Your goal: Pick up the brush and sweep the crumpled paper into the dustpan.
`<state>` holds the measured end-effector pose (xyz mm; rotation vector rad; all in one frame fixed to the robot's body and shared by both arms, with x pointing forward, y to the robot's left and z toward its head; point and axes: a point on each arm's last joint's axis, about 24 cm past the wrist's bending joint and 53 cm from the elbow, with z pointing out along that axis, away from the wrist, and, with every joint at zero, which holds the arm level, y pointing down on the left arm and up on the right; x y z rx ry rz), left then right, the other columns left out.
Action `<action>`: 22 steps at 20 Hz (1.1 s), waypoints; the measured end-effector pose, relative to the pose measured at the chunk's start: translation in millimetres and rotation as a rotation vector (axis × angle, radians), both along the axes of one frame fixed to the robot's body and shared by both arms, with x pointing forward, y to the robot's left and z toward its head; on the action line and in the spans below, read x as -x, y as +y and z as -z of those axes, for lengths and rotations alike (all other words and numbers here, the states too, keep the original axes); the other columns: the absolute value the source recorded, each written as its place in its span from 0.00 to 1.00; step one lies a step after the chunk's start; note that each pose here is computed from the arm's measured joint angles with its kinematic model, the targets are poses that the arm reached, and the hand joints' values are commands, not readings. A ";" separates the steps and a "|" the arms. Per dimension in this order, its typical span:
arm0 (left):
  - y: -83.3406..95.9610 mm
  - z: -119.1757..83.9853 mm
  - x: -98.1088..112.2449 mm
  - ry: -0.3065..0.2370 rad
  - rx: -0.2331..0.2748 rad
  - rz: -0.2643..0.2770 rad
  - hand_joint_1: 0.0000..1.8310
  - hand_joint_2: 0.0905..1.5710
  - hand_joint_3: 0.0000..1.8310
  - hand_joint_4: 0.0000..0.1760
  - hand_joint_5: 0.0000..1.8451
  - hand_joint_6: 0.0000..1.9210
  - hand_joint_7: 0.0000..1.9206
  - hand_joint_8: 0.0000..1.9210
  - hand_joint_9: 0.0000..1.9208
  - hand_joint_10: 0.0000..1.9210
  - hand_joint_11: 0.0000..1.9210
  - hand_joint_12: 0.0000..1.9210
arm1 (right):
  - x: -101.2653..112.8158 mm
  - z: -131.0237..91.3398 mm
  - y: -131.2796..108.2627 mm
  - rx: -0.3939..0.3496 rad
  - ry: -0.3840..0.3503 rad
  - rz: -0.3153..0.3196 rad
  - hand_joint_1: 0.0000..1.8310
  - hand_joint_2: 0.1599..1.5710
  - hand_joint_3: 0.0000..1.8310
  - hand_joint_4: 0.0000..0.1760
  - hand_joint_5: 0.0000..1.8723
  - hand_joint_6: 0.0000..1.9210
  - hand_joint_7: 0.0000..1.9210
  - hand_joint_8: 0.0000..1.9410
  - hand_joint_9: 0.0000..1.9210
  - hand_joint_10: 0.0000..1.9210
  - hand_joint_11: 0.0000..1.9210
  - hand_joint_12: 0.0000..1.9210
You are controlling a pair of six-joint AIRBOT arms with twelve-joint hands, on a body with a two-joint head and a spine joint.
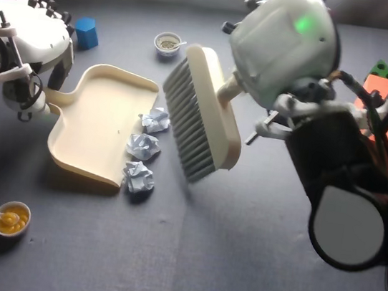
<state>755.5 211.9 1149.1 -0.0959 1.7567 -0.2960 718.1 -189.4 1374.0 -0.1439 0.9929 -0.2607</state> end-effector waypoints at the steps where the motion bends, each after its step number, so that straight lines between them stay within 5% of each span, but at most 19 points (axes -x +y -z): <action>1: 0.5 -0.9 -0.3 -0.003 0.000 -0.003 0.59 0.67 0.00 0.43 0.57 0.46 0.15 0.00 0.09 0.00 0.06 0.01 | -3.2 2.6 4.9 0.037 0.040 0.016 0.76 0.71 0.00 1.00 0.56 1.00 0.55 1.00 0.53 1.00 0.26 0.66; 2: 0.4 -1.4 -0.4 -0.004 0.000 -0.002 0.59 0.67 0.00 0.35 0.57 0.45 0.15 0.00 0.10 0.00 0.06 0.01 | -5.2 3.3 7.8 0.065 0.065 0.028 0.76 0.70 0.00 1.00 0.56 1.00 0.55 1.00 0.54 1.00 0.26 0.61; 4: 0.4 -1.3 -0.4 -0.004 0.001 -0.003 0.59 0.67 0.00 0.33 0.57 0.46 0.14 0.00 0.08 0.00 0.06 0.01 | -15.6 11.9 5.7 0.143 0.172 0.102 0.76 0.71 0.00 1.00 0.56 1.00 0.53 1.00 0.52 1.00 0.28 0.69; 5: 0.4 -1.4 -0.4 -0.004 0.001 -0.003 0.59 0.67 0.00 0.39 0.57 0.46 0.14 0.00 0.08 0.00 0.05 0.01 | -19.0 14.7 2.0 0.154 0.208 0.124 0.77 0.70 0.00 1.00 0.55 1.00 0.52 1.00 0.51 1.00 0.33 0.80; 6: 0.5 -1.4 -0.4 -0.004 0.001 -0.003 0.59 0.67 0.00 0.31 0.58 0.44 0.14 0.00 0.08 0.00 0.06 0.01 | -21.5 17.0 -2.2 0.157 0.240 0.145 0.76 0.70 0.00 1.00 0.55 1.00 0.53 1.00 0.52 1.00 0.33 0.77; 7: 0.7 -1.6 -0.5 -0.005 0.001 -0.004 0.59 0.67 0.00 0.47 0.57 0.45 0.14 0.00 0.08 0.00 0.05 0.00 | -24.9 19.9 -8.2 0.130 0.288 0.166 0.78 0.70 0.00 1.00 0.56 1.00 0.54 1.00 0.53 1.00 0.36 0.85; 8: 0.7 -1.6 -0.5 -0.005 0.001 -0.004 0.58 0.68 0.00 0.47 0.56 0.46 0.14 0.00 0.08 0.00 0.05 0.00 | -27.5 21.9 -13.2 0.105 0.332 0.191 0.78 0.70 0.00 1.00 0.57 1.00 0.55 1.00 0.54 1.00 0.36 0.82; 9: 0.2 -1.5 -0.3 -0.005 0.001 -0.003 0.58 0.68 0.00 0.48 0.56 0.47 0.14 0.00 0.08 0.00 0.05 0.00 | -28.5 22.0 -13.1 0.115 0.342 0.204 0.76 0.70 0.00 1.00 0.56 1.00 0.56 1.00 0.56 1.00 0.24 0.71; 10: 0.1 -1.5 -0.2 -0.004 0.001 -0.003 0.58 0.67 0.00 0.57 0.57 0.45 0.15 0.00 0.09 0.00 0.05 0.01 | -29.8 22.7 -10.3 0.145 0.348 0.220 0.77 0.71 0.00 1.00 0.56 1.00 0.57 1.00 0.57 1.00 0.30 0.69; 11: -0.1 -1.4 -0.1 -0.004 0.001 -0.002 0.59 0.67 0.00 0.35 0.58 0.43 0.15 0.00 0.09 0.00 0.06 0.01 | -30.9 26.3 -6.8 0.151 0.363 0.218 0.77 0.72 0.00 1.00 0.56 1.00 0.58 1.00 0.60 1.00 0.38 0.68; 12: -0.1 -0.5 0.4 -0.002 0.004 -0.004 0.59 0.66 0.00 0.31 0.58 0.43 0.15 0.00 0.09 0.00 0.06 0.01 | -32.3 33.3 -1.8 0.146 0.395 0.207 0.77 0.71 0.00 1.00 0.55 1.00 0.58 1.00 0.60 1.00 0.39 0.68; 14: -1.8 4.0 3.3 0.007 0.002 -0.001 0.58 0.67 0.00 0.57 0.58 0.44 0.14 0.00 0.09 0.00 0.05 0.00 | -33.5 39.1 11.8 0.144 0.429 0.186 0.77 0.71 0.00 1.00 0.55 1.00 0.58 1.00 0.60 1.00 0.39 0.61; 15: -3.4 5.5 4.3 0.013 0.005 0.003 0.58 0.67 0.00 0.60 0.58 0.44 0.15 0.00 0.09 0.00 0.06 0.01 | -33.3 38.3 16.7 0.156 0.426 0.182 0.77 0.71 0.00 1.00 0.54 1.00 0.59 1.00 0.61 1.00 0.41 0.62; 16: -4.0 5.8 4.7 0.015 0.005 0.005 0.59 0.66 0.00 0.42 0.58 0.43 0.16 0.00 0.10 0.00 0.07 0.01 | -33.0 37.5 25.4 0.165 0.426 0.171 0.77 0.71 0.00 1.00 0.53 1.00 0.57 1.00 0.60 1.00 0.37 0.89; 17: -3.9 5.1 6.2 0.014 0.005 0.006 0.60 0.66 0.00 0.19 0.58 0.43 0.15 0.00 0.10 0.00 0.06 0.01 | -32.9 37.6 33.2 0.174 0.430 0.160 0.79 0.71 0.00 1.00 0.53 1.00 0.54 1.00 0.58 1.00 0.42 0.98; 18: -3.2 5.7 6.8 0.014 0.000 0.006 0.60 0.66 0.00 0.28 0.58 0.43 0.16 0.00 0.09 0.00 0.07 0.01 | -32.9 38.5 36.7 0.174 0.437 0.155 0.80 0.71 0.00 1.00 0.54 1.00 0.54 1.00 0.58 1.00 0.41 1.00; 19: -2.6 8.1 7.5 0.020 0.001 0.005 0.59 0.67 0.00 0.25 0.57 0.45 0.14 0.00 0.08 0.00 0.05 0.01 | -32.5 38.0 41.4 0.180 0.435 0.150 0.78 0.73 0.00 1.00 0.54 1.00 0.56 1.00 0.60 1.00 0.49 1.00; 20: -1.7 9.8 8.5 0.027 0.005 0.002 0.60 0.67 0.00 0.00 0.57 0.44 0.14 0.00 0.08 0.00 0.05 0.01 | -33.5 38.5 43.1 0.180 0.436 0.148 0.79 0.74 0.00 0.99 0.55 1.00 0.58 1.00 0.63 1.00 0.58 1.00; 22: -0.6 8.9 10.8 0.028 0.006 0.002 0.60 0.66 0.00 0.10 0.59 0.42 0.15 0.00 0.09 0.00 0.07 0.01 | -38.5 38.5 41.1 0.175 0.438 0.162 0.81 0.71 0.00 1.00 0.54 1.00 0.57 1.00 0.63 1.00 0.64 1.00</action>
